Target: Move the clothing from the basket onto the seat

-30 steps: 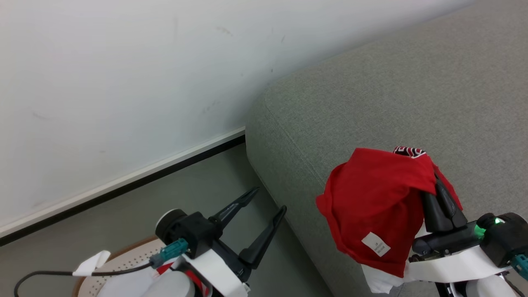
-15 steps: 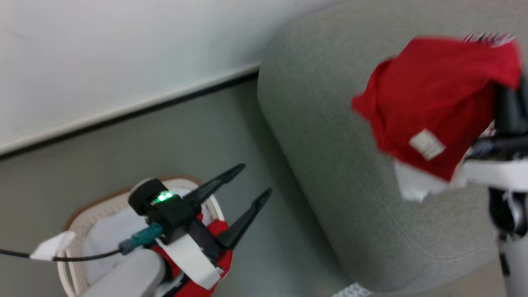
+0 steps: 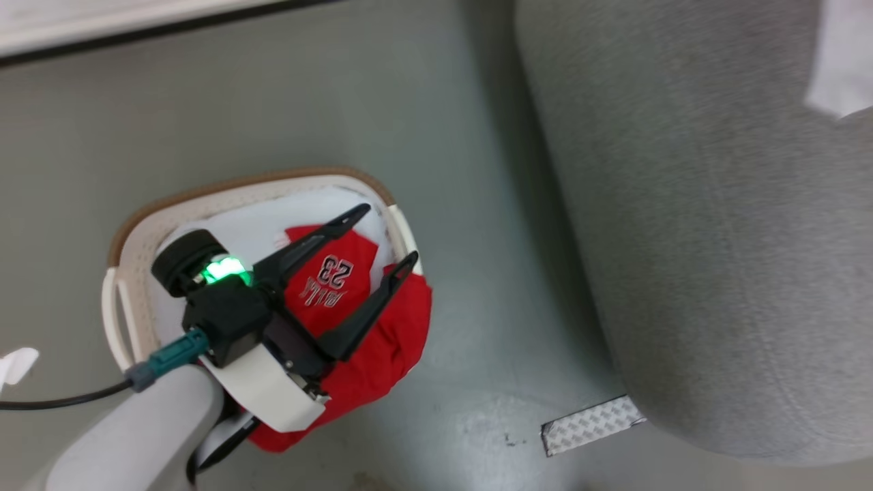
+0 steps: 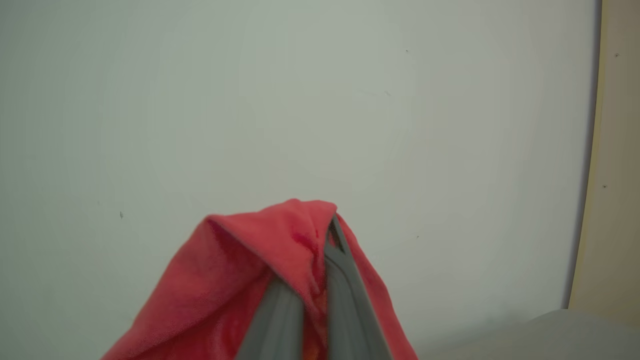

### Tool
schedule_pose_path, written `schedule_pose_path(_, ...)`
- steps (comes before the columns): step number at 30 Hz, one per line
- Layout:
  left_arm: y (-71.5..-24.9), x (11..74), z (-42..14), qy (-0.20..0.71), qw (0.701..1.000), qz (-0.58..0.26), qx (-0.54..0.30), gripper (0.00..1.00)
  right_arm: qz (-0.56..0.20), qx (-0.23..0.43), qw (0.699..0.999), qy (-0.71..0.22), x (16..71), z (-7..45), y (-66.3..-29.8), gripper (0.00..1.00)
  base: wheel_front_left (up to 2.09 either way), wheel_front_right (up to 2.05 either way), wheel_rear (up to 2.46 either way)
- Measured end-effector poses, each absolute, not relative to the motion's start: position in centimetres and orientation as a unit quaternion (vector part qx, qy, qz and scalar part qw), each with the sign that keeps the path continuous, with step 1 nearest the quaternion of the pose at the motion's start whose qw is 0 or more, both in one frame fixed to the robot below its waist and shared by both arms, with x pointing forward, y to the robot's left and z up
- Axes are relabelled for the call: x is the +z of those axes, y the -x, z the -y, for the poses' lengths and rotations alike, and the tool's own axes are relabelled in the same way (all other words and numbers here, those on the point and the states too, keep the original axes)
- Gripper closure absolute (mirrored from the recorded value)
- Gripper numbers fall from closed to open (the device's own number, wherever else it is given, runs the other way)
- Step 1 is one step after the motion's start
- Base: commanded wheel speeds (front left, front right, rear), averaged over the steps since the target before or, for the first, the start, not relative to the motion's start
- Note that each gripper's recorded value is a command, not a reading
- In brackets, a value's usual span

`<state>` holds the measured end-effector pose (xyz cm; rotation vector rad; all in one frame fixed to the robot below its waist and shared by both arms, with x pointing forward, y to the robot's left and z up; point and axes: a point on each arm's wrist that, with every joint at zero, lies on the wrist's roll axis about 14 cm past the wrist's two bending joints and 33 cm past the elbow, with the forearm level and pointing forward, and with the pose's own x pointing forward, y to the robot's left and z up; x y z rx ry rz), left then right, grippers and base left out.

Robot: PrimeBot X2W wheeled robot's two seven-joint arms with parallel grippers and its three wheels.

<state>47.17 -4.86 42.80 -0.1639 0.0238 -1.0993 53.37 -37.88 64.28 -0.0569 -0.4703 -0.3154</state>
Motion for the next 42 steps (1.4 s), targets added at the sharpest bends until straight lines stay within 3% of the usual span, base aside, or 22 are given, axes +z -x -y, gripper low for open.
schedule_pose_path(5,-48.0,40.0,2.7,0.076,0.862,-0.038,-0.500,0.00,0.185,-0.181,0.966,0.027,60.1,39.8,-55.9,1.00,0.00,0.00,0.00)
schedule_pose_path(11,-48.3,38.0,1.1,0.074,0.869,-0.059,-0.485,0.00,0.051,-0.184,0.980,0.051,51.9,39.4,-57.9,1.00,0.00,0.00,0.00)
schedule_pose_path(16,-48.5,38.1,0.7,0.071,0.873,-0.059,-0.479,0.00,-0.091,-0.196,0.975,0.055,45.6,40.1,-56.5,1.00,0.00,0.00,0.00)
schedule_pose_path(21,-48.6,38.8,0.6,0.067,0.876,-0.053,-0.475,0.00,-0.190,-0.198,0.960,0.048,42.7,40.3,-54.9,1.00,0.00,0.00,0.00)
schedule_pose_path(23,-48.6,39.3,0.8,0.067,0.876,-0.049,-0.476,0.00,-0.212,-0.198,0.956,0.047,42.2,40.4,-54.2,0.70,0.00,0.00,0.00)
schedule_pose_path(24,-48.6,39.6,1.0,0.068,0.875,-0.047,-0.476,0.00,-0.212,-0.197,0.956,0.047,42.5,40.5,-54.2,0.24,0.00,0.00,0.00)
schedule_pose_path(25,-48.5,39.9,1.1,0.069,0.875,-0.044,-0.476,0.00,-0.215,-0.194,0.956,0.051,42.7,40.5,-54.1,0.00,0.00,0.00,0.00)
schedule_pose_path(33,-47.7,42.8,1.8,0.070,0.880,-0.028,-0.468,0.00,-0.299,-0.163,0.938,0.061,42.7,39.9,-50.4,0.00,0.00,0.00,0.00)
schedule_pose_path(42,-45.3,48.0,2.4,0.079,0.894,-0.001,-0.440,0.00,-0.235,-0.108,0.961,0.094,50.6,38.7,-46.2,0.00,0.00,0.00,0.00)
